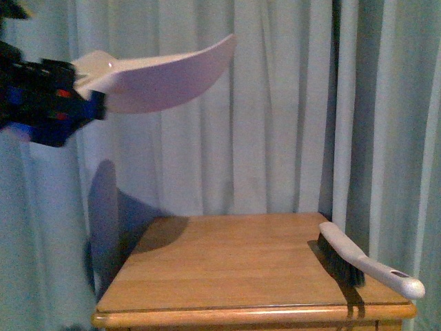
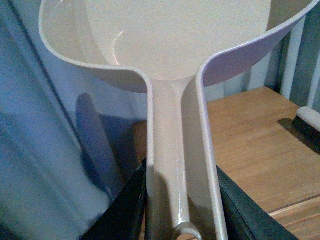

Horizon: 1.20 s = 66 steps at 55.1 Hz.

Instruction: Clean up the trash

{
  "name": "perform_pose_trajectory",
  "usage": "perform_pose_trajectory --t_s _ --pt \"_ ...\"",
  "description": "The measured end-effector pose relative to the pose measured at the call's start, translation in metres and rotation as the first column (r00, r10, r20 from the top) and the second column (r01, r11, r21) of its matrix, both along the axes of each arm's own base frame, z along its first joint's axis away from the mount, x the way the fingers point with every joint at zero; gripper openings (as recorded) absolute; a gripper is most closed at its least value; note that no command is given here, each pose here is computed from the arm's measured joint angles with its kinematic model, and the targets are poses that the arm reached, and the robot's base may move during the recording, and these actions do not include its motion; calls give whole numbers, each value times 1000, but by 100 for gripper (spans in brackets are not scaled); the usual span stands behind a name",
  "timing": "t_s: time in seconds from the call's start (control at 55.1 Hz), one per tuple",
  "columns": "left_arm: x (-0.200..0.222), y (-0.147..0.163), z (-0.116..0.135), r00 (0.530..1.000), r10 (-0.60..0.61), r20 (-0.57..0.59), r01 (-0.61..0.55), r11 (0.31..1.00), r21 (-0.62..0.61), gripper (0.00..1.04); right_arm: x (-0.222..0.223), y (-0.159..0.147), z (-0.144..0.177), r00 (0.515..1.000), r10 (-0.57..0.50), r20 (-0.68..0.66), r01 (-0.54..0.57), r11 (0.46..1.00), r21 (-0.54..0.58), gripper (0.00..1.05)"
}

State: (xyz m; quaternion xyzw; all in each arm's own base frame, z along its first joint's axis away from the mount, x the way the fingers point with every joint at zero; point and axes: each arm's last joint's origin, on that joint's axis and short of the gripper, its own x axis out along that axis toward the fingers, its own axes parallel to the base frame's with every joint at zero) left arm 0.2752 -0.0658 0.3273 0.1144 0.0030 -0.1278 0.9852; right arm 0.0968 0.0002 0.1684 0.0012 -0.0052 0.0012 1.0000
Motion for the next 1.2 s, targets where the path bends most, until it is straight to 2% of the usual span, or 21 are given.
perform_pose_trajectory --t_s 0.254,0.381,0.671,0.907,0.961,1.034,1.088,1.142,1.197 --pt "-73 57 1 994 30 105 -29 1000 -7 29 0 0 0 1000 0 0 0 1000 0 97" --pt "-103 72 -3 988 44 146 -41 999 -24 29 0 0 0 1000 0 0 0 1000 0 97" --pt "-159 90 -20 981 52 186 -32 994 -106 29 0 0 0 1000 0 0 0 1000 0 97" --pt "-173 91 -31 979 89 181 -59 984 -167 28 0 0 0 1000 0 0 0 1000 0 97" --pt "-173 91 -31 979 91 181 -59 983 -173 28 1 0 -1 998 -57 -18 57 998 -19 97" --pt "-173 91 -31 980 90 180 -58 982 -178 28 4 3 -3 969 -231 -88 224 971 -82 97" --pt "-173 91 -31 979 94 181 -61 982 -180 28 7 6 -2 950 -282 -132 267 956 -119 97" --pt "-173 91 -31 979 93 180 -60 982 -180 28 12 10 2 947 -278 -160 258 956 -138 97" --pt "-173 91 -31 979 94 180 -60 981 -183 28 21 15 13 954 -231 -190 206 969 -139 97"
